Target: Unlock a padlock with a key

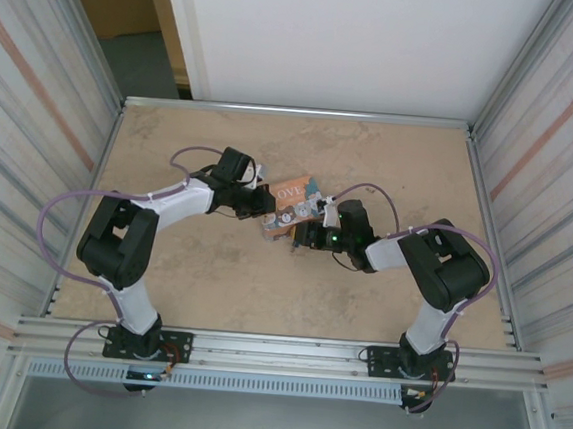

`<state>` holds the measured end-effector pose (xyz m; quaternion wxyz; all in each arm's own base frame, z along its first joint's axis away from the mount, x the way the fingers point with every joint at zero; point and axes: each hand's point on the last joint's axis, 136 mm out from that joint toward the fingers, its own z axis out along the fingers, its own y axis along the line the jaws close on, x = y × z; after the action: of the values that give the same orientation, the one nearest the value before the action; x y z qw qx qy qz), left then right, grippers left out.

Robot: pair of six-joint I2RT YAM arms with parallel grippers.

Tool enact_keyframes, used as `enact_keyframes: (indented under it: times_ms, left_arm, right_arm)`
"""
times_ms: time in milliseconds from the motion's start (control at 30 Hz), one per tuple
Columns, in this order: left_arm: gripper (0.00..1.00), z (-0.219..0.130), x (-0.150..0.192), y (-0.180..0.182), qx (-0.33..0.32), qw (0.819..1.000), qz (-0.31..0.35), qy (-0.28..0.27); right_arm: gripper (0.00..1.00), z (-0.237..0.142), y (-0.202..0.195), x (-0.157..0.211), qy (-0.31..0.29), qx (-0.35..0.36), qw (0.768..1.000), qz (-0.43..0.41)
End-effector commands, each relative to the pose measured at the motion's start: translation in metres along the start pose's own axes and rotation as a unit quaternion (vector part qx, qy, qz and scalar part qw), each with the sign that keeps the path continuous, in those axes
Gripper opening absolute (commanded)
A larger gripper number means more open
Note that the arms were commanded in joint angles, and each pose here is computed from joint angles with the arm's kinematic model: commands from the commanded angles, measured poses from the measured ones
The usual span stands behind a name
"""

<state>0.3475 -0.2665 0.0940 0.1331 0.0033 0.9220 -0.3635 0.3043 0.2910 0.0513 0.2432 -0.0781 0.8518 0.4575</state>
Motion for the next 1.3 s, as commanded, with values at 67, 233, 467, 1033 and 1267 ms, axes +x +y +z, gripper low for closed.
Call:
enact_keyframes:
  times_ms: [67, 233, 467, 1033, 1267]
  left_arm:
    - [0.06, 0.008, 0.014, 0.011, -0.009, 1.0, -0.006, 0.024]
    - [0.06, 0.008, 0.015, 0.011, -0.01, 1.0, -0.006, 0.024]
    - [0.06, 0.006, 0.017, 0.014, -0.014, 1.0, -0.008, 0.02]
    - [0.05, 0.01, 0.035, 0.014, -0.009, 1.0, -0.013, 0.024]
    - [0.05, 0.014, 0.041, 0.018, -0.011, 0.999, -0.017, 0.026]
  right_arm:
    - [0.25, 0.002, 0.004, 0.002, 0.009, -0.007, 1.0, -0.013]
    - [0.18, 0.003, 0.001, 0.003, 0.011, -0.002, 1.0, -0.011]
    - [0.07, 0.0, -0.005, 0.002, 0.003, 0.014, 1.0, 0.003]
    - [0.0, -0.022, -0.01, -0.022, -0.093, 0.047, 0.991, 0.088]
    - [0.0, -0.03, -0.013, -0.034, -0.13, 0.057, 0.983, 0.119]
